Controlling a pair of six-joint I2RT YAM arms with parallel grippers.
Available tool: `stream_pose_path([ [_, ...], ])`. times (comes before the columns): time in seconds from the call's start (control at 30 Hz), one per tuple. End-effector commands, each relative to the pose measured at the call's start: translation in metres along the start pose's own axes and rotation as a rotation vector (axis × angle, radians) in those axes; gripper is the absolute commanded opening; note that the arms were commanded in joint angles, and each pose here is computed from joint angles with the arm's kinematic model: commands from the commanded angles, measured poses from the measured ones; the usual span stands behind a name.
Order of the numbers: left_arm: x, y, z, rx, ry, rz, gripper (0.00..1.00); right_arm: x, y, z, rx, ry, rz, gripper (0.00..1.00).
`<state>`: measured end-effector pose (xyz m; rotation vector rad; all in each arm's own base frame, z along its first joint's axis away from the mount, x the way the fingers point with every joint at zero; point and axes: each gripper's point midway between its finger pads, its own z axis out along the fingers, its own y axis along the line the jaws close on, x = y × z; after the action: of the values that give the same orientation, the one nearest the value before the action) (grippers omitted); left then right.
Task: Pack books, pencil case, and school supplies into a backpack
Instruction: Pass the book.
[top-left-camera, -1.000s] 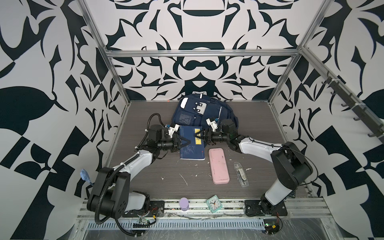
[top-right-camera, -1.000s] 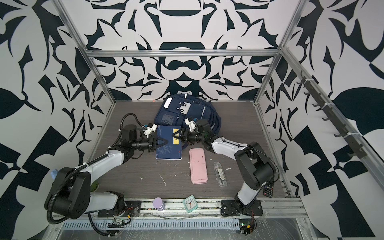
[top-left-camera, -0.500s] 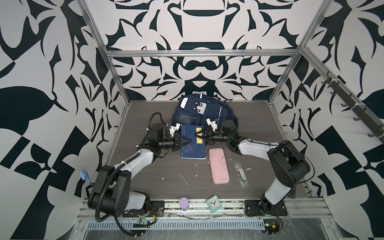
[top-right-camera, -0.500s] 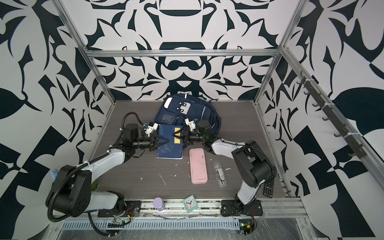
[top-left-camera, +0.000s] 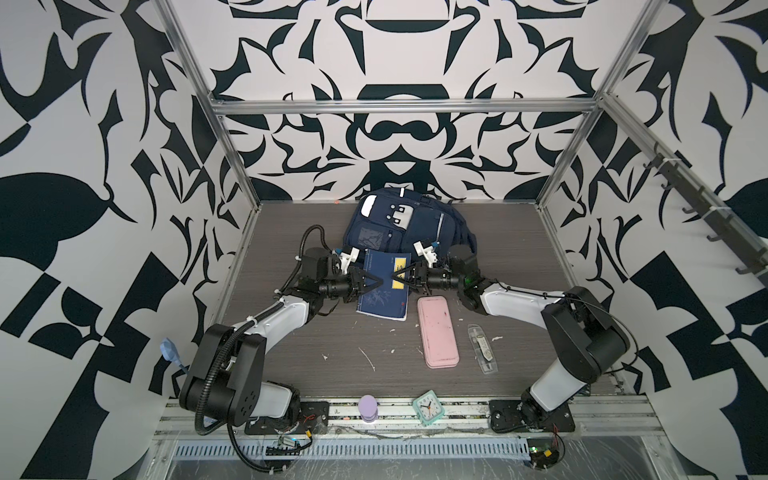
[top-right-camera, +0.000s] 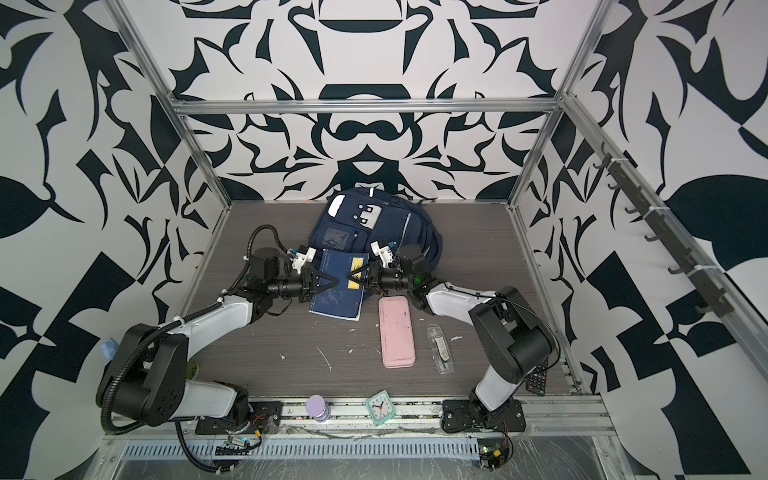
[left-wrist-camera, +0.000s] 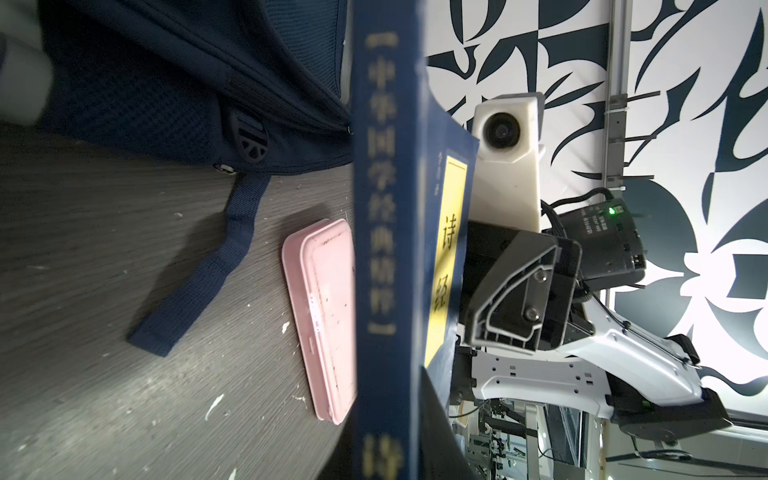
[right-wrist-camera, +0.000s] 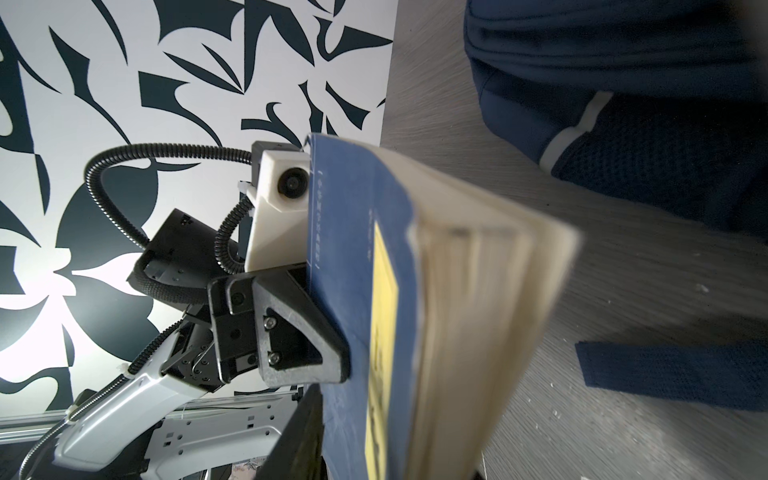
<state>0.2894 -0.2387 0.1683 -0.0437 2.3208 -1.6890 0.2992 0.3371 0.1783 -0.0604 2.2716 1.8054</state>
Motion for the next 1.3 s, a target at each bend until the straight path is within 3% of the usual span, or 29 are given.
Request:
stream_pose_path([
  [0.0,-0.014,0.006,-0.001,-0.034,-0.056,-0.005,0.16,0.011,0.030,-0.001,-0.076,0.034,-0.081,0.34],
  [0.33,-0.017,0.011,-0.002,-0.042,-0.079,-0.027,0.16,0.011,0.032,-0.002,-0.077,0.026,-0.086,0.20],
  [0.43,-0.016,0.013,-0.003,-0.057,-0.076,-0.028,0.20,0.010,0.035,-0.003,-0.080,0.021,-0.090,0.14],
  [0.53,-0.015,0.014,-0.004,-0.081,-0.073,-0.022,0.33,0.008,0.037,-0.005,-0.072,0.011,-0.098,0.05],
  [0.6,-0.016,0.015,-0.007,-0.109,-0.073,-0.010,0.50,0.004,0.037,-0.009,-0.057,-0.010,-0.101,0.00],
  [0.7,-0.018,0.013,-0.010,-0.150,-0.074,0.017,0.66,-0.008,0.036,-0.020,-0.039,-0.052,-0.089,0.00],
  [0.97,-0.035,0.005,-0.016,-0.255,-0.091,0.103,0.70,-0.056,0.025,-0.088,0.064,-0.241,-0.063,0.00],
  [1.27,-0.058,-0.007,0.020,-0.420,-0.049,0.263,0.69,-0.085,-0.008,-0.189,0.365,-0.497,-0.005,0.00],
])
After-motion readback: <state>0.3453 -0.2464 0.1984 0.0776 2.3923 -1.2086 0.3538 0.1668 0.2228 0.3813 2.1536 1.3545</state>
